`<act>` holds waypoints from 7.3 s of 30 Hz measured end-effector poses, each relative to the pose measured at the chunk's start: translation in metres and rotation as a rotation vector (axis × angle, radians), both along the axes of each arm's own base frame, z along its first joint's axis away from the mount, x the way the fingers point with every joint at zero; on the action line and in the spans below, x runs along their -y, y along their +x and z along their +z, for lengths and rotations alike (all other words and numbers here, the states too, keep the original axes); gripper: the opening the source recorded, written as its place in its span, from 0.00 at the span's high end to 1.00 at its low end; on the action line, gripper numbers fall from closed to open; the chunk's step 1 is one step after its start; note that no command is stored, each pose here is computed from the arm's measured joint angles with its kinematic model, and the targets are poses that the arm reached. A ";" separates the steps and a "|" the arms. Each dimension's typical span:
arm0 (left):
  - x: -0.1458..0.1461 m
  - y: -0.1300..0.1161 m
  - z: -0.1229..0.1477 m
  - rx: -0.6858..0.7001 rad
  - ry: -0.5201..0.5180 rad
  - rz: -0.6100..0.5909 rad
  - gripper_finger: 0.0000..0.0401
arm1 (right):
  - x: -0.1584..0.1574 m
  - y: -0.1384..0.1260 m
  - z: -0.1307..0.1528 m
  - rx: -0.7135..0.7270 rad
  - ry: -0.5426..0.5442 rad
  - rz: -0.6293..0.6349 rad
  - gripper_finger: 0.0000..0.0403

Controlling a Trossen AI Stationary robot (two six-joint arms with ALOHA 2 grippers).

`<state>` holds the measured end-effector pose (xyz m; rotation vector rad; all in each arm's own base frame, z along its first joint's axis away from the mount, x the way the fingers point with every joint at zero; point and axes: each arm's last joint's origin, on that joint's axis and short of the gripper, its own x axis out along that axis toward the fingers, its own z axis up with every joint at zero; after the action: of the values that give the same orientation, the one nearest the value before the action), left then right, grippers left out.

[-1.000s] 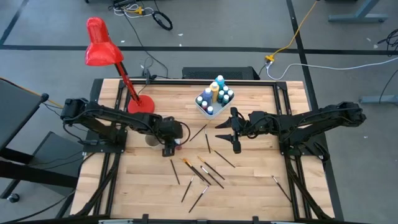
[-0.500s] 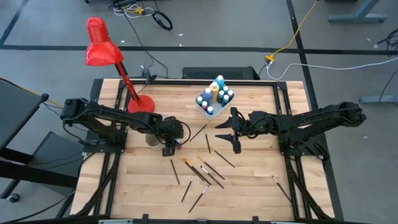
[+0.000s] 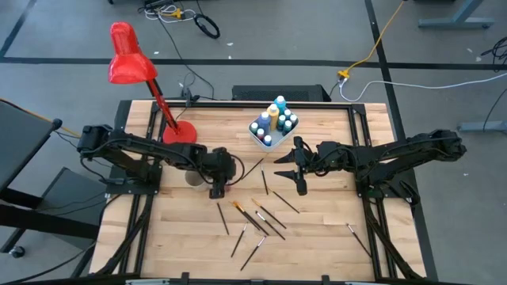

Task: Pick & Place Paint Supplies
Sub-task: Put the small orange paint bottle into the white bin

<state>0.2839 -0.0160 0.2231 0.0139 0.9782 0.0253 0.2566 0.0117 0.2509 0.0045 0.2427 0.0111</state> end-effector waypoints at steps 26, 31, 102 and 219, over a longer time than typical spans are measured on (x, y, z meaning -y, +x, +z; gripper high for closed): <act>0.001 -0.006 -0.003 -0.084 -0.022 -0.025 0.42 | 0.000 0.000 -0.001 -0.007 0.003 0.002 0.55; 0.001 -0.007 -0.003 -0.091 -0.039 -0.003 0.43 | 0.000 0.000 -0.001 -0.007 0.002 0.002 0.55; 0.003 0.028 0.047 0.321 0.032 -0.079 0.65 | -0.012 0.046 -0.053 0.062 -0.030 0.040 0.44; 0.000 0.033 0.056 0.426 0.144 -0.018 0.55 | 0.112 0.052 -0.136 0.050 -0.084 -0.732 0.41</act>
<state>0.3174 -0.0157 0.2796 0.1447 0.5490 0.0789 0.3081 -0.1002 0.1151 0.0093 0.1807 -0.7265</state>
